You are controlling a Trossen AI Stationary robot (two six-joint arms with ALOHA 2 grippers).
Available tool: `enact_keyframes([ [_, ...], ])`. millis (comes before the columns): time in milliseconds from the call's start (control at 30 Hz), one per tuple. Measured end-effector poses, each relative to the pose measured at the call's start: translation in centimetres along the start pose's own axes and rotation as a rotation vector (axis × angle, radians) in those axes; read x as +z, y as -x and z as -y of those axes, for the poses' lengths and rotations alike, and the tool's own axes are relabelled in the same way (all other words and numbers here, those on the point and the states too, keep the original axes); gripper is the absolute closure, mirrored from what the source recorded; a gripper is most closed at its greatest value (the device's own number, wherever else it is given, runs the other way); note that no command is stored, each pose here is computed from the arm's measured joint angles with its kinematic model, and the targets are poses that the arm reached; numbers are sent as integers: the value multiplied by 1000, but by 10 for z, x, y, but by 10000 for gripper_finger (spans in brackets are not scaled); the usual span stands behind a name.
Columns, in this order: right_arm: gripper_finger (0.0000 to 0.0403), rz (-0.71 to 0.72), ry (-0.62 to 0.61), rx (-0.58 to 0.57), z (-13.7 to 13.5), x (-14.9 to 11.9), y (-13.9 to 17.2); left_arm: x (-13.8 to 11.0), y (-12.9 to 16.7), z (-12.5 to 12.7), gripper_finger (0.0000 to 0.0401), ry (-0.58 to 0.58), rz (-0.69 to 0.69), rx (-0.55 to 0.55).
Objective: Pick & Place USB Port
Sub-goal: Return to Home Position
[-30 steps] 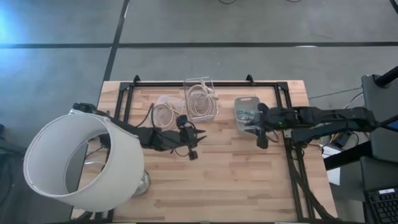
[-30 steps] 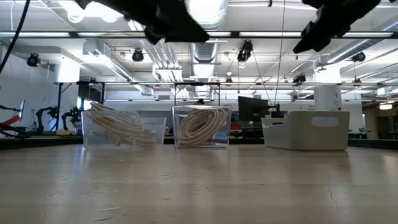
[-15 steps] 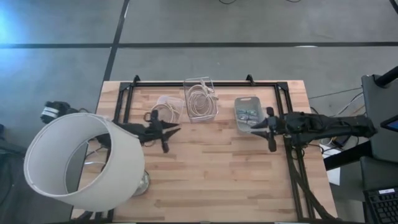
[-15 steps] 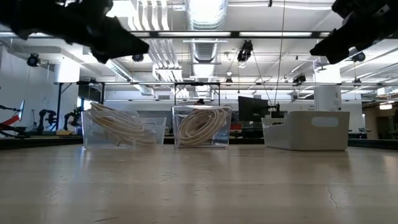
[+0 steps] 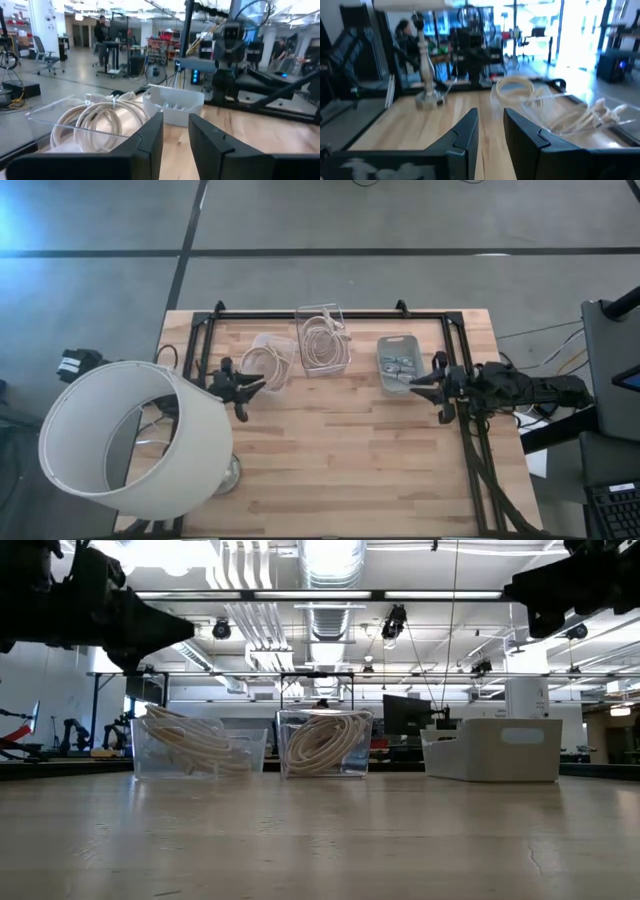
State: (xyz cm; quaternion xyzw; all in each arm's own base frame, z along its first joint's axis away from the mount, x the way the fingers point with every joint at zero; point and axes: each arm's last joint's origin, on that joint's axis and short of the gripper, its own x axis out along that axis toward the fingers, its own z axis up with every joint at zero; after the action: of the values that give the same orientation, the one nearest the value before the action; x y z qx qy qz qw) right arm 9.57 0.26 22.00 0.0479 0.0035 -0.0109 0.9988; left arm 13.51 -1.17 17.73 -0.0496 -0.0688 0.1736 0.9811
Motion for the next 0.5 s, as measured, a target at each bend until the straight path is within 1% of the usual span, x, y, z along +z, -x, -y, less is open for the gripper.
enact_keyframes([
  [67, 320, 34, 1, 3, 1, -7, -1, -2, 1, 0, 307, -20, -24, 1],
  [233, 327, 70, 7, 6, 2, -23, -2, 1, 1, -1, 307, -63, -3, -6],
  [367, 332, 88, 8, 8, 3, -26, -1, 6, 3, -1, 307, -86, 28, -9],
  [500, 332, 123, 48, 25, 2, -24, 3, 12, 6, -3, 307, -89, 73, -9],
])
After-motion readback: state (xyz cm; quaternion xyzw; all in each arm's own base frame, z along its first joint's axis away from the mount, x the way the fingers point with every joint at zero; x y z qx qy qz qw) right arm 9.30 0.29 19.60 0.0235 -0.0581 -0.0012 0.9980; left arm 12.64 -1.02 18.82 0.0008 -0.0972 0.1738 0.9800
